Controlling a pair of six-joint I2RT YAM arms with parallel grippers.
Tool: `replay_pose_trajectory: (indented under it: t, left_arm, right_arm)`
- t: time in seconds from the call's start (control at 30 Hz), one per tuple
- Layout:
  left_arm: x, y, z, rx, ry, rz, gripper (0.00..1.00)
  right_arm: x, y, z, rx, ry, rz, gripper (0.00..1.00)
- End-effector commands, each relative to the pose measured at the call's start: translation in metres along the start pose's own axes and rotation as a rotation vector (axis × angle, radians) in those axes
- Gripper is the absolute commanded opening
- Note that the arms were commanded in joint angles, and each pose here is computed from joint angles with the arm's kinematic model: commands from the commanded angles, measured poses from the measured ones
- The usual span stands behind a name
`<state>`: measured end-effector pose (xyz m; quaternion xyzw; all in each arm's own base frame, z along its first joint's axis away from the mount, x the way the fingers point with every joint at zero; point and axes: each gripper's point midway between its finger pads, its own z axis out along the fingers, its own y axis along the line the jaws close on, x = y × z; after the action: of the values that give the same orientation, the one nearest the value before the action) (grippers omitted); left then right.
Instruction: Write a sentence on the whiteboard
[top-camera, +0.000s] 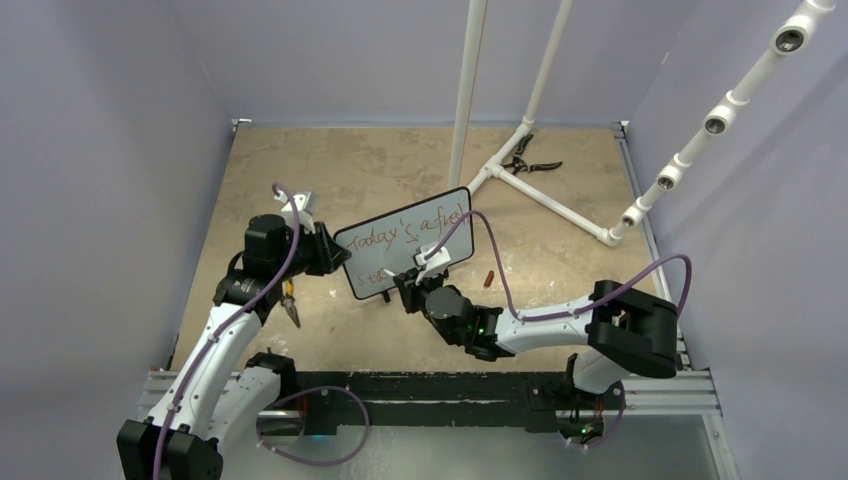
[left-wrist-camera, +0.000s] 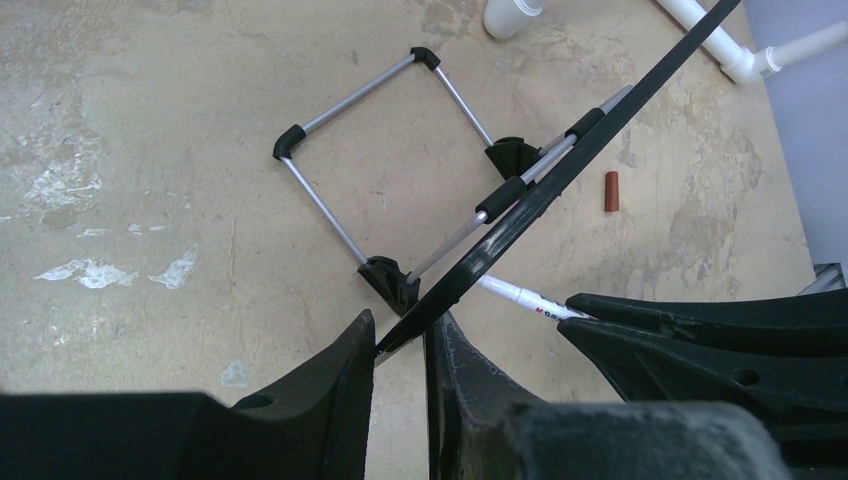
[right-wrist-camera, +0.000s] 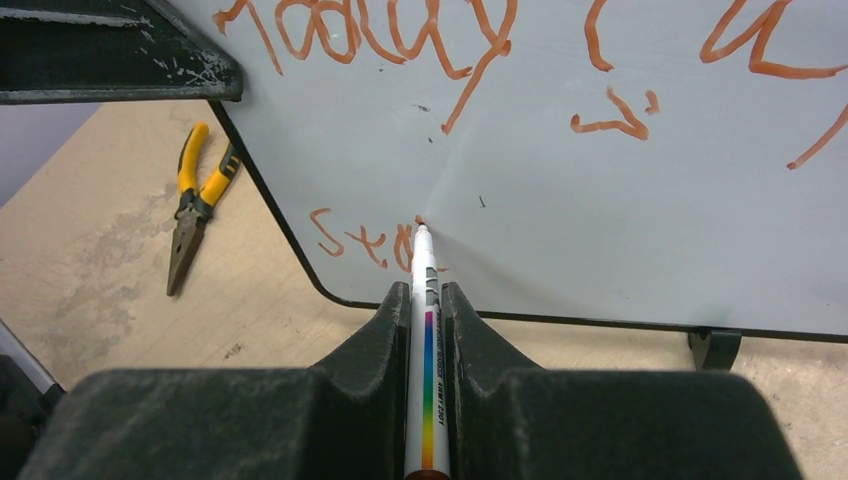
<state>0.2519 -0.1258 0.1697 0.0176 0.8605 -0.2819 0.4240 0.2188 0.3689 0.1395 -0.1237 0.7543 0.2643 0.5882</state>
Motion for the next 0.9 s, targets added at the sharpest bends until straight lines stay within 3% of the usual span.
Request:
replay_pose_trajectory:
  t: [0.0, 0.87]
  left_arm:
    - [-0.007, -0.004, -0.002, 0.013, -0.032, -0.002, 0.2]
    - [-0.008, -0.004, -0.002, 0.012, -0.033, -0.001, 0.2]
  right_arm:
    - [-0.011, -0.019, 0.001, 0.099, -0.031, 0.023, 0.0]
    - [0.023, -0.023, -0.001, 0.092, 0.064, 0.031, 0.0]
